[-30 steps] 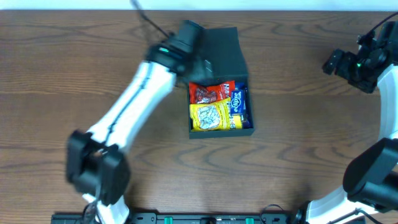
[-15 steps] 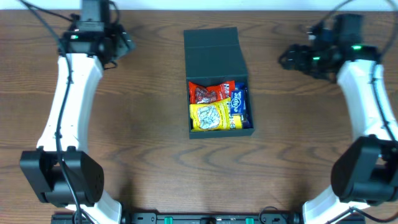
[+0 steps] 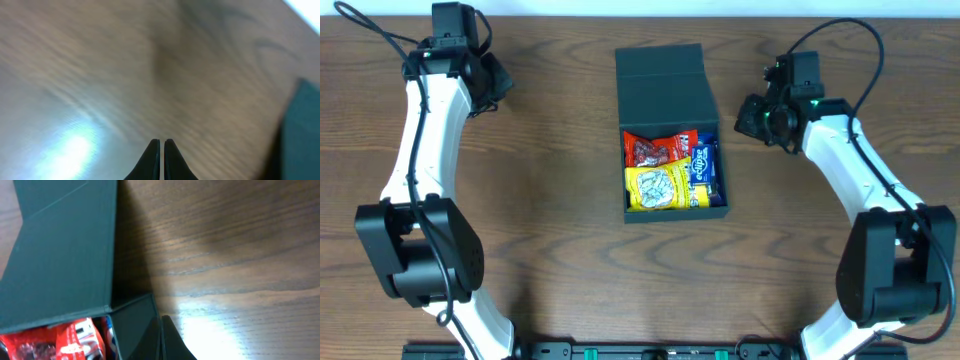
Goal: Pack container
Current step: 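Bring both grippers to the box lid and push it closed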
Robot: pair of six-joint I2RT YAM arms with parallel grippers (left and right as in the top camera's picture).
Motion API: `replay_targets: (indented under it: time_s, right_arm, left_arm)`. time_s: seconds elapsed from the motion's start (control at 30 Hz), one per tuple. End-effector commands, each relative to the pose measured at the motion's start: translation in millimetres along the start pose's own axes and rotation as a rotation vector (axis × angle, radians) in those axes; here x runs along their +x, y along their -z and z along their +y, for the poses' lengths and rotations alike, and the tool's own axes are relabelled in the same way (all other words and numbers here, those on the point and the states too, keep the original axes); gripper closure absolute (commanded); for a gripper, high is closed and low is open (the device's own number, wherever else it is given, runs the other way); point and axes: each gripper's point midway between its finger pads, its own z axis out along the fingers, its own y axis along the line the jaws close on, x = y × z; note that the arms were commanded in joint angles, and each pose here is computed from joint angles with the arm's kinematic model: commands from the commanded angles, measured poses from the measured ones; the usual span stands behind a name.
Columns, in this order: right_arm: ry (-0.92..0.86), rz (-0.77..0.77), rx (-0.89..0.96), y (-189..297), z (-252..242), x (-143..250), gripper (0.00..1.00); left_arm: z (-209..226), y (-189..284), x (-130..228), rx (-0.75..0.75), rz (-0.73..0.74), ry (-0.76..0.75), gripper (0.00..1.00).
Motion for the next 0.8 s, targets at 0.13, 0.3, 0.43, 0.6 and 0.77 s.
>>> replay_targets:
  time_s: [0.13, 0.3, 0.43, 0.6, 0.77]
  right_arm:
    - [-0.1, 0.058, -0.07, -37.5, 3.9, 12.5, 0.98]
    - [-0.145, 0.087, -0.167, -66.4, 12.9, 14.0, 0.98]
    - [-0.174, 0.103, -0.247, -84.0, 17.6, 12.9, 0.98]
    - [-0.192, 0.13, -0.283, -101.5, 19.8, 13.7, 0.98]
    - [-0.192, 0.141, -0.299, -112.6, 21.7, 10.6, 0.99]
  left_arm:
    - [-45.6, -55.8, 38.6, 0.272, 0.227, -0.044, 0.94]
    - [-76.9, -81.5, 56.1, 0.458, 0.325, -0.03, 0.94]
    - [-87.5, -98.5, 83.7, 0.465, 0.408, -0.027, 0.94]
    - [-109.9, -109.1, 114.5, 0.468, 0.461, -0.081, 0.94]
    - [-117.7, -112.5, 122.6, 0.465, 0.477, -0.078, 0.94]
